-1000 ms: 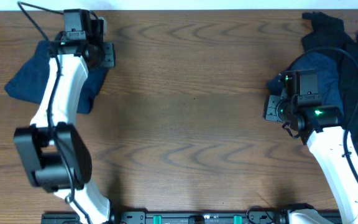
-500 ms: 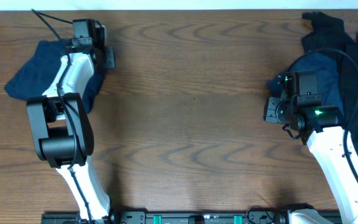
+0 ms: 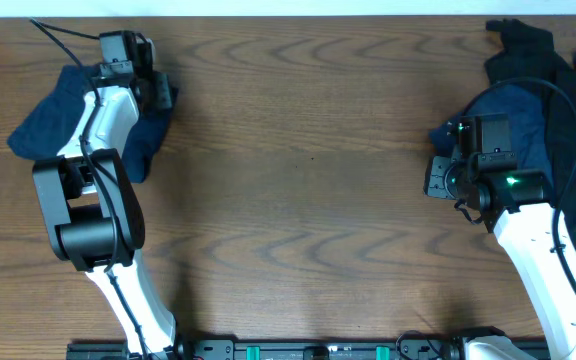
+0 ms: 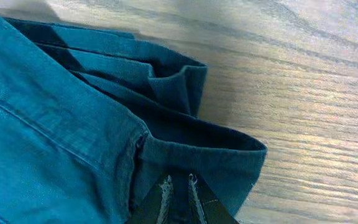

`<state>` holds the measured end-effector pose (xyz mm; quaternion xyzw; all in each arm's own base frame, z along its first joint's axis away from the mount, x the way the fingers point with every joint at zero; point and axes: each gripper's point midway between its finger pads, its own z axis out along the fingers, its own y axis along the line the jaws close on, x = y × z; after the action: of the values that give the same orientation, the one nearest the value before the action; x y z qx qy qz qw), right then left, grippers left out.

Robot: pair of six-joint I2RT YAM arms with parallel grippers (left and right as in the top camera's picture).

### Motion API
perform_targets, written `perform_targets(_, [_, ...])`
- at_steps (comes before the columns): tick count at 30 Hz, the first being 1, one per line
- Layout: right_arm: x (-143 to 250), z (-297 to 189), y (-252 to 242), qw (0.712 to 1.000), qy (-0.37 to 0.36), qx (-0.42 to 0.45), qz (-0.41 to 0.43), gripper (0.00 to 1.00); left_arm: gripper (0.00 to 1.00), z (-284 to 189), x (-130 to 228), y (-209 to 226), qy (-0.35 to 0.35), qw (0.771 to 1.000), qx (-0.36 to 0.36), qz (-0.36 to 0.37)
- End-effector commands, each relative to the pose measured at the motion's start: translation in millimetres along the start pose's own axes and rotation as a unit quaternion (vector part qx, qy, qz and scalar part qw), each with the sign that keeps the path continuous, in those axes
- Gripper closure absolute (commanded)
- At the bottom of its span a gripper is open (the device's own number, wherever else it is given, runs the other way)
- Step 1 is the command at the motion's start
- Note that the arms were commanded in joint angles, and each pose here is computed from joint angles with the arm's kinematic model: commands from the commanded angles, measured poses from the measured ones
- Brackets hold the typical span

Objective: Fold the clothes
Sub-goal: 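Lower the shorts at the upper-left corner and open the left gripper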

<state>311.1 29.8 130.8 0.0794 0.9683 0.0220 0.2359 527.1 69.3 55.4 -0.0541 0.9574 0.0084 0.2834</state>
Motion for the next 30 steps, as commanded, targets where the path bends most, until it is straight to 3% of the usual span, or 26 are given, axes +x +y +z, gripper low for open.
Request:
perform_targets(1, [-1.3, -0.4, -0.6, 1.000, -0.001, -0.001, 0.003, 0.48, 0.87, 6.5, 7.7, -3.0, 0.011, 1.000, 0.010, -0.001])
perform_targets(14, [4.3, -0.5, -2.3, 1.000, 0.010, 0.003, 0.002, 0.48, 0.87, 49.4, 18.7, 18.7, 0.008, 0.999, -0.037, -0.014])
perform_targets(24, [6.4, -0.5, -2.9, 1.000, 0.015, 0.004, 0.002, 0.47, 0.86, 46.9, 3.8, 69.4, -0.030, 0.996, -0.067, -0.050])
perform_targets(30, [2.1, -0.4, -1.6, 1.000, 0.006, 0.001, 0.003, 0.43, 0.83, 32.4, -9.6, 69.3, -0.047, 0.996, -0.062, -0.051])
